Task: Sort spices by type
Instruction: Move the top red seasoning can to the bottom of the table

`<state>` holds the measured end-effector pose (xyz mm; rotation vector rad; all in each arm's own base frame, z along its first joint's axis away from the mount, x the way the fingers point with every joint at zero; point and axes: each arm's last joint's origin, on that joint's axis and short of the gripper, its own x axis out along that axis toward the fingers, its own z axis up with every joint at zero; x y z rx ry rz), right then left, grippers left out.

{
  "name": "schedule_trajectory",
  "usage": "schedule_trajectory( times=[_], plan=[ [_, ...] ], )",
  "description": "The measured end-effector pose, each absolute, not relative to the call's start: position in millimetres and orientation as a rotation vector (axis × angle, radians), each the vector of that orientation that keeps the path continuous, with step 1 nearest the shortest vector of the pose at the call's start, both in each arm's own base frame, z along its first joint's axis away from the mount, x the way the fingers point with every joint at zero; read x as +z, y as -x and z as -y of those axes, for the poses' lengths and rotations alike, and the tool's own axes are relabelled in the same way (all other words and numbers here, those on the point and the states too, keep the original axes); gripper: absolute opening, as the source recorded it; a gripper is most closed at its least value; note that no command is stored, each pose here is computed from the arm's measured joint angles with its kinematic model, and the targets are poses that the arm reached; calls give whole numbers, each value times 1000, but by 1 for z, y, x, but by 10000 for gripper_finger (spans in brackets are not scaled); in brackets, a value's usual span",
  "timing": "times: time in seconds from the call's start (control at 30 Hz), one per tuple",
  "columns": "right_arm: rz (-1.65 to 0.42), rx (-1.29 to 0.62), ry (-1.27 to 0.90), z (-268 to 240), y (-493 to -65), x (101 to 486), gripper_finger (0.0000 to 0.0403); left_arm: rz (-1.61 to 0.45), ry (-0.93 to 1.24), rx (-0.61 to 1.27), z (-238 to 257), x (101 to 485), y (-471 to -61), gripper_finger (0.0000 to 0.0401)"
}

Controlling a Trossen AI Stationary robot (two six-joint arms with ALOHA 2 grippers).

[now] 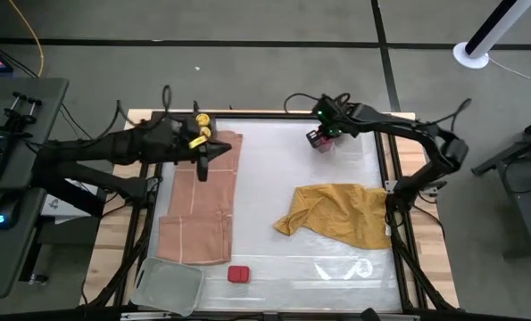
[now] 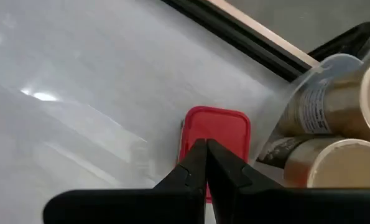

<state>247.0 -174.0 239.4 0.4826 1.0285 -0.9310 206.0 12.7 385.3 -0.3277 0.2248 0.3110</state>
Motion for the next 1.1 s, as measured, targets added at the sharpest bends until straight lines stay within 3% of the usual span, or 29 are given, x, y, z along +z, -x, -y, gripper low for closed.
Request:
schedule_trajectory(
  times=[0.3,0.5,0.77,1.1],
  plan=[
    [-1210,-1060,-446,179,-258,206,0,-118,248,229,-1,407,-169,1],
    [-1091,-1089,-506,174,-275,200,0,-54,224,155,3,417,-146,0],
    [-876,-846,-674,122,-322,203,0,-2,178,113,5,424,-127,0],
    [-882,-583,-694,4,-355,196,0,0,187,133,4,424,-127,0]
  ],
)
